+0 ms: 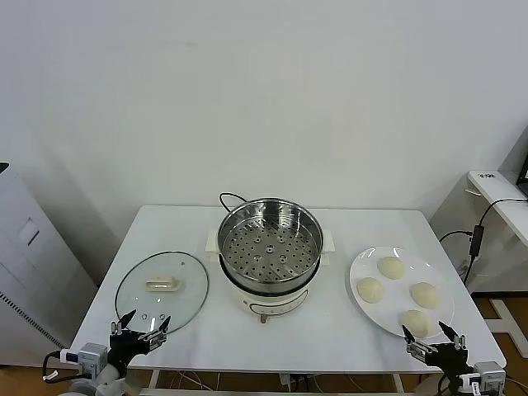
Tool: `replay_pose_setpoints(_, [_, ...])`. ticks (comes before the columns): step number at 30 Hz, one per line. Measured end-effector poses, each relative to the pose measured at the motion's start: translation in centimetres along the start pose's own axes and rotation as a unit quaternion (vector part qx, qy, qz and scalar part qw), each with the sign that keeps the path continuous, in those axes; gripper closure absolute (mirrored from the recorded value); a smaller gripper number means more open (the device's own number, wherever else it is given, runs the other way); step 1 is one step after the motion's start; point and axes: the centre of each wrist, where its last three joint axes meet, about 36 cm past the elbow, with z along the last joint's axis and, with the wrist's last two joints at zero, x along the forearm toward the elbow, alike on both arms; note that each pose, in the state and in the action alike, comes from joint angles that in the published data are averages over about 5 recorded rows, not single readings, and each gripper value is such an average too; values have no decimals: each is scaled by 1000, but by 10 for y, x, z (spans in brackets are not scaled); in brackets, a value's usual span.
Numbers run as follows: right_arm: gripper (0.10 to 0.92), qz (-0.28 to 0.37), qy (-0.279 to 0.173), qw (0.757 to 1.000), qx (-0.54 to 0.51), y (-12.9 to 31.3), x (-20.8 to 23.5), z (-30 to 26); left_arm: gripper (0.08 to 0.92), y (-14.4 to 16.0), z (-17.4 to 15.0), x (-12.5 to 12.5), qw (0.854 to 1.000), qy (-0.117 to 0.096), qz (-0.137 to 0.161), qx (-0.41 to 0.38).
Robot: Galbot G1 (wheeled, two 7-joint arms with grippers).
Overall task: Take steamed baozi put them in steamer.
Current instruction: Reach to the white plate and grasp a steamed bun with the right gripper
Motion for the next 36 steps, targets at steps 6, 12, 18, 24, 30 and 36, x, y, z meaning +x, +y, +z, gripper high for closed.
replay_pose_setpoints(6, [200, 1, -4, 1000, 8, -4, -3, -5, 177, -1, -1, 1, 1000, -1, 1, 1])
replay_pose_setpoints(12, [200, 13, -27, 998, 62, -17, -12, -16, 177, -1, -1, 1, 1000, -1, 2, 1])
replay_pose_setpoints(18, [200, 32, -66, 983, 169, -31, -30, -35, 177, -2, -3, 0, 1000, 1, 5, 0])
replay_pose_setpoints(24, [200, 50, -94, 949, 297, -44, -58, -59, 177, -4, -7, -2, 1000, 0, 7, -2])
replay_pose_setpoints(30, [200, 49, -105, 904, 411, -58, -90, -87, 177, -4, -8, -3, 1000, 2, 5, -5])
replay_pose_setpoints(36, [200, 6, -90, 868, 489, -72, -122, -120, 177, -2, -12, -5, 1000, 5, -1, -9])
